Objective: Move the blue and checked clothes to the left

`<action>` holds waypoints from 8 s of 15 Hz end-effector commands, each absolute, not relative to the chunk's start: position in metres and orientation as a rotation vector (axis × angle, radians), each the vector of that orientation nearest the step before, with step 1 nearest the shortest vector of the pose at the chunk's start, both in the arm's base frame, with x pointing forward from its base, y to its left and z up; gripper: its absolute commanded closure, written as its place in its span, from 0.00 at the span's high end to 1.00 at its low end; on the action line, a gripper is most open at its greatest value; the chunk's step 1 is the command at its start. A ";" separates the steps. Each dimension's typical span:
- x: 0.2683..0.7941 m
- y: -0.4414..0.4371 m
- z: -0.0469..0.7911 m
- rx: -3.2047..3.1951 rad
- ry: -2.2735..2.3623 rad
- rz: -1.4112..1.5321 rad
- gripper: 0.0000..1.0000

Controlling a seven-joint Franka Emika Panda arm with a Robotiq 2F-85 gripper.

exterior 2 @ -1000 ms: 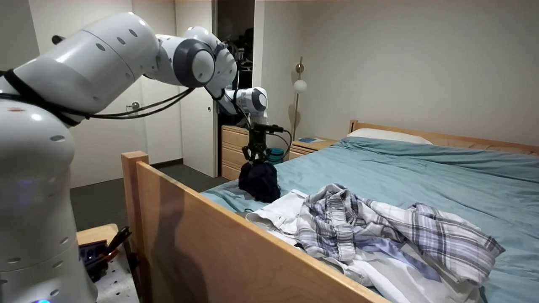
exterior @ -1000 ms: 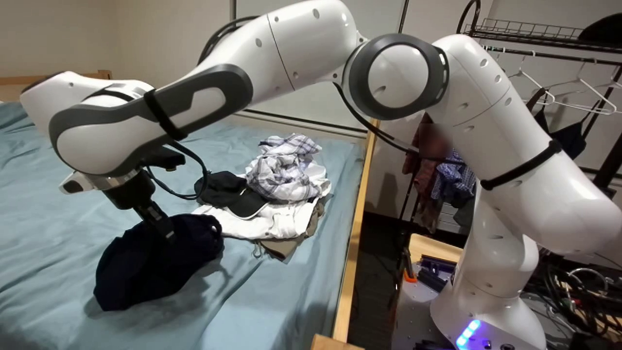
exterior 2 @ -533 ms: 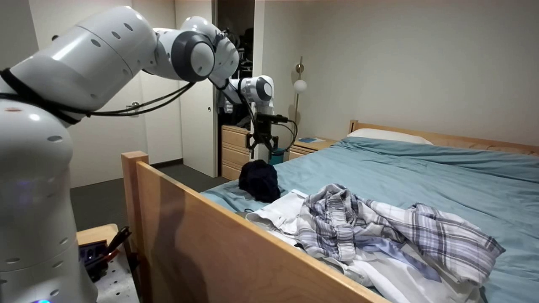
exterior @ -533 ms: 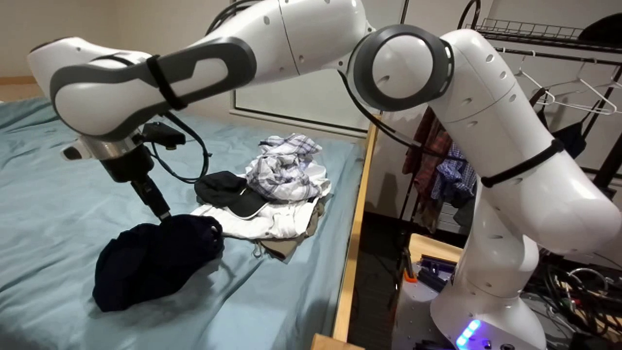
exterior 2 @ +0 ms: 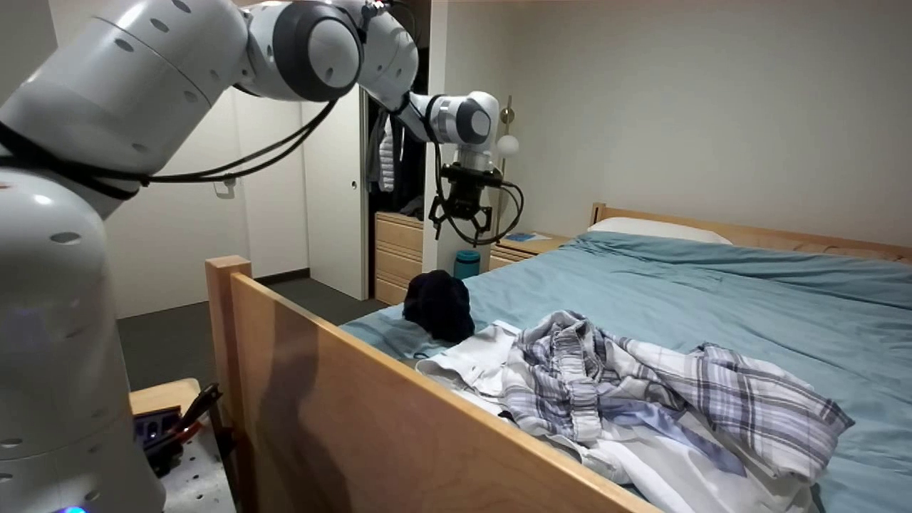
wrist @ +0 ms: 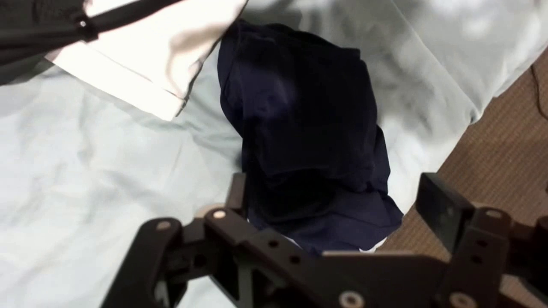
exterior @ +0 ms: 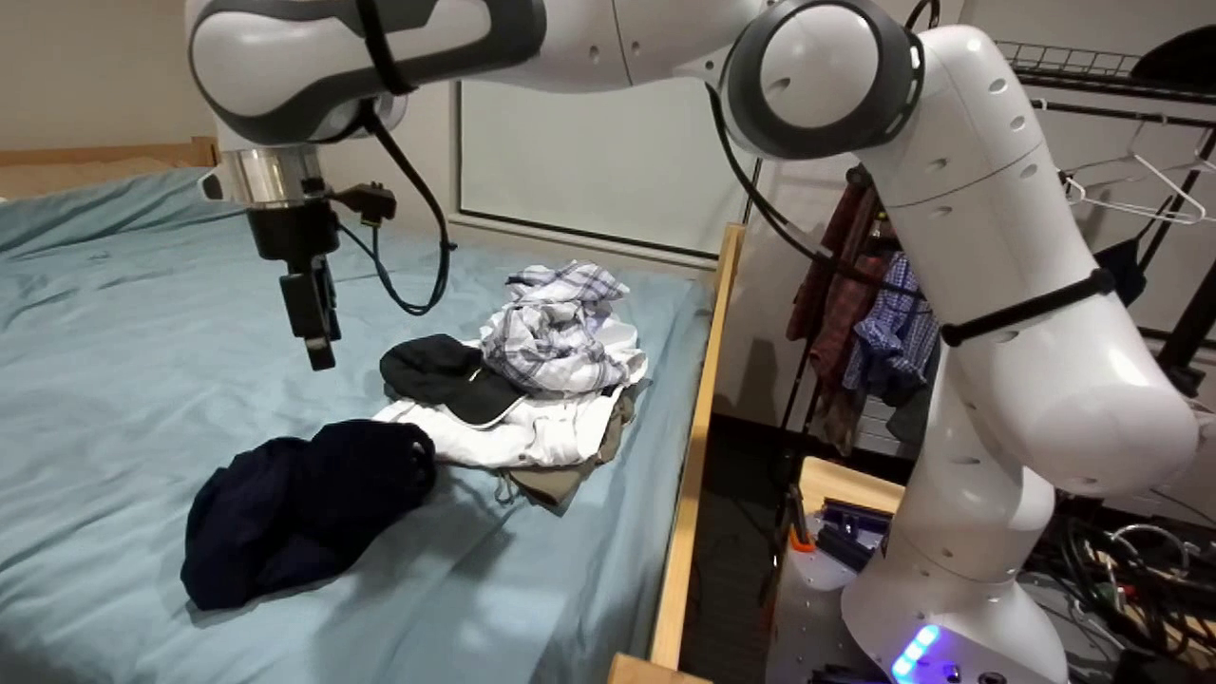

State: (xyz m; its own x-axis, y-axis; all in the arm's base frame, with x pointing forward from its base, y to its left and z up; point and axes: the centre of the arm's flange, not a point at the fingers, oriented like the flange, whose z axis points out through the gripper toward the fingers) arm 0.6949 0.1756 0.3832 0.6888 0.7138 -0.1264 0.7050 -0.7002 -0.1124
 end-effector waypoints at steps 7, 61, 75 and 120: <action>0.682 0.093 0.355 -2.902 -0.445 0.201 1.00; 0.654 -0.057 0.320 -3.101 0.923 -0.199 0.10; 0.634 -0.043 0.349 -3.084 0.814 -0.065 0.70; 0.622 -0.029 0.429 -3.187 0.761 -0.397 0.03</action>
State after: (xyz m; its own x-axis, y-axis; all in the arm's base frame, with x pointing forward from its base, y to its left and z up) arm 0.6363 -0.0892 0.3908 0.7993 -0.5452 0.2526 -0.5829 -0.8056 0.1059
